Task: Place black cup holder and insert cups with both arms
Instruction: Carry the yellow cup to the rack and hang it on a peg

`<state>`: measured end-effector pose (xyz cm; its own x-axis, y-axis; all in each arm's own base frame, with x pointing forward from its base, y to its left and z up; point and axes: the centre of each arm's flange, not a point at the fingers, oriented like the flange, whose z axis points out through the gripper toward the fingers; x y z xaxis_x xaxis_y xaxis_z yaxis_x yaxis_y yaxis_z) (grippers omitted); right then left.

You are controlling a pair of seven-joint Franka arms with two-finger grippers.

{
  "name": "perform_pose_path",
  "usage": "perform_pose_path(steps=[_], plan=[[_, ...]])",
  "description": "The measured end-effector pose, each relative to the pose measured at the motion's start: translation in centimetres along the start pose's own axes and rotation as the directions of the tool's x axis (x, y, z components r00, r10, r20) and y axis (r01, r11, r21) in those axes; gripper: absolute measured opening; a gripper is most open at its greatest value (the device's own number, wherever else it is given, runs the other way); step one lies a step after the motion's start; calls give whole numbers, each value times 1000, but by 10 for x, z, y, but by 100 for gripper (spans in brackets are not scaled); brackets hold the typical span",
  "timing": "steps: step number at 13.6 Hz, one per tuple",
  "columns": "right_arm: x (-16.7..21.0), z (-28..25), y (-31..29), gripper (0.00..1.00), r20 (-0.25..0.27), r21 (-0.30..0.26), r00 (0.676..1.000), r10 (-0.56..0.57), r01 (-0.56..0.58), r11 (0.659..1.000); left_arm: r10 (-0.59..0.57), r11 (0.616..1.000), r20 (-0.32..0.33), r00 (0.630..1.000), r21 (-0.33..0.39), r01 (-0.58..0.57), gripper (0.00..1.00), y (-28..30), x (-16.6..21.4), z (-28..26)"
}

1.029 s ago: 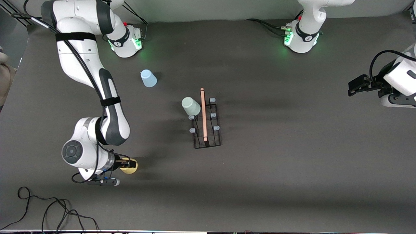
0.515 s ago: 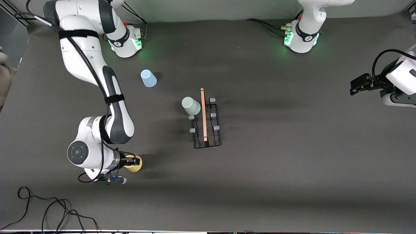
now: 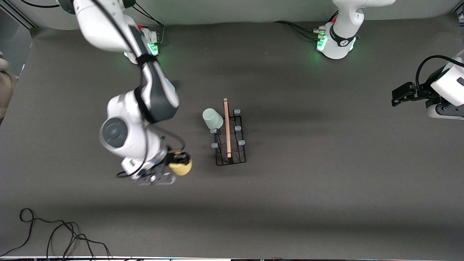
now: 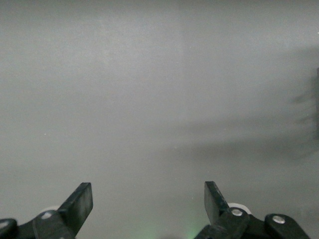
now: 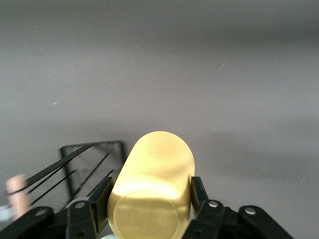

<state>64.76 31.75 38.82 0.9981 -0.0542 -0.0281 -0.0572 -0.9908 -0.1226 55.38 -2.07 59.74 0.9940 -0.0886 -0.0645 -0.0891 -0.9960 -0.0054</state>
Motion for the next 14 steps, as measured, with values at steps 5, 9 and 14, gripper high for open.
perform_pose_path(steps=[5,9,14], plan=[[-53,18,-73,67,35,-19,996,83,-82,996,1,1000,-1,1000,0,-1,100,1,0,0],[-60,35,-81,67,50,-40,992,112,-111,993,2,1000,-1,1000,1,-2,100,1,0,-1],[-56,45,-79,74,37,-46,992,125,-123,991,1,1000,-1,1000,1,-1,100,0,0,0]])
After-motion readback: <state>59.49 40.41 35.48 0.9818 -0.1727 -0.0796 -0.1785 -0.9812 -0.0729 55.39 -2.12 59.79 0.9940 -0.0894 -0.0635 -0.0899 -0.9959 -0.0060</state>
